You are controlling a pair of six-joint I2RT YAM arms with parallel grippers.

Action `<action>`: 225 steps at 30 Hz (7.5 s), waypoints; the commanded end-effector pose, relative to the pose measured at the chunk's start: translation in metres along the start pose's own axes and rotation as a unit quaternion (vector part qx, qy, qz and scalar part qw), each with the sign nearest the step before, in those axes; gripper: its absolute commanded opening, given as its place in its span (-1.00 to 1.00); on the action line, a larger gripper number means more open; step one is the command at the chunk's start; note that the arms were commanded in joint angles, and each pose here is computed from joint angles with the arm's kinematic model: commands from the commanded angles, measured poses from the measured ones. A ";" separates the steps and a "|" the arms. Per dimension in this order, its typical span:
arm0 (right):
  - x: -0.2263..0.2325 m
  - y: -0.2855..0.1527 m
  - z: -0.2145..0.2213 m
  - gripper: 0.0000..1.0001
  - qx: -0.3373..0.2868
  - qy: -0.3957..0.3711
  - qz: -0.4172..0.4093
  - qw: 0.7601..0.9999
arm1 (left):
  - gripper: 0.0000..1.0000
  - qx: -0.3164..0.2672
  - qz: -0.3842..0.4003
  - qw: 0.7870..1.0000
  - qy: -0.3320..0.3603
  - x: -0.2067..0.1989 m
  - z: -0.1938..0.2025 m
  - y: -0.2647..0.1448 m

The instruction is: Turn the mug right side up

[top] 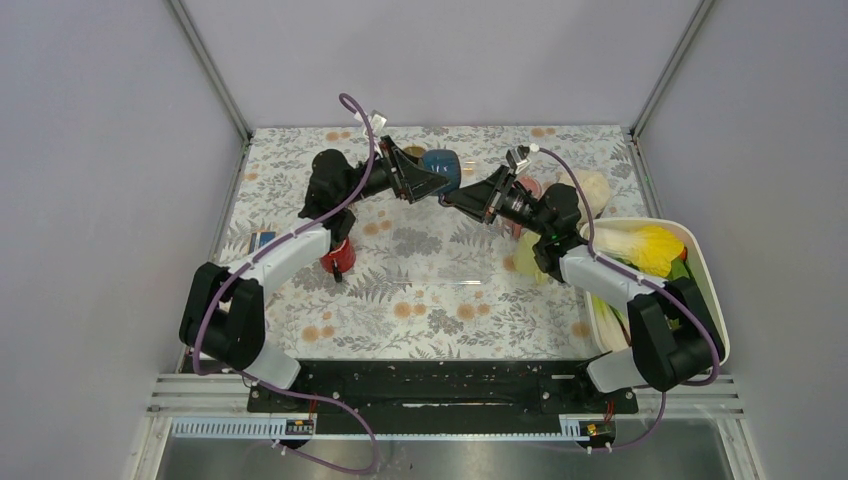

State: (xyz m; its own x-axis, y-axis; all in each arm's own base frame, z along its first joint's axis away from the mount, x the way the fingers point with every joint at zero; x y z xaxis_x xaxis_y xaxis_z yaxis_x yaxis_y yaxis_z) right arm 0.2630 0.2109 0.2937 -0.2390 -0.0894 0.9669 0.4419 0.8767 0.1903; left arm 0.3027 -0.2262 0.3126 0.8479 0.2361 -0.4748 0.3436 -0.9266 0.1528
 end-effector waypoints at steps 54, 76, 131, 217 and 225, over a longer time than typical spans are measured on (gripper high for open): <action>0.051 -0.002 -0.007 -0.61 0.037 -0.213 -0.007 0.976 | -1.00 0.051 0.055 0.997 0.007 -0.032 -0.009 0.008; 0.055 -0.002 -0.005 0.13 0.026 -0.216 0.028 0.976 | -1.00 0.057 0.055 0.997 0.025 -0.036 -0.012 0.005; 0.079 -0.009 -0.028 -1.00 -0.030 -0.278 0.025 0.960 | 0.98 0.064 0.037 0.997 0.026 -0.036 -0.012 0.005; -0.066 0.065 -0.183 -1.00 -0.069 -0.515 0.333 0.787 | 0.98 0.212 -0.384 0.870 0.224 -0.019 0.042 -0.240; -0.107 0.077 -0.197 -1.00 -0.033 -0.515 0.366 0.774 | 0.98 0.205 -0.378 0.873 0.230 -0.024 0.044 -0.244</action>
State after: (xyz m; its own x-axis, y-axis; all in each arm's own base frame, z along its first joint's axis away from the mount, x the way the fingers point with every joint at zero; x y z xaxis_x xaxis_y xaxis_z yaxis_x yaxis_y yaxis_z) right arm 0.4763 0.1888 0.2109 -0.4243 0.8736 0.2384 0.7817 0.4862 -0.3907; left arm 0.1808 -0.0191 0.2445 0.5272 0.8459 0.0802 0.7733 -0.4386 -0.4578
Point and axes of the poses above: each gripper's point midway between its finger pads, its own y axis out along the fingers, its own x axis along the line the jaws close on, z = x × y, the point moved 9 cm from there along -y, back along the fingers, and after that the axes turned 7 degrees about y, right-handed, at the moved point
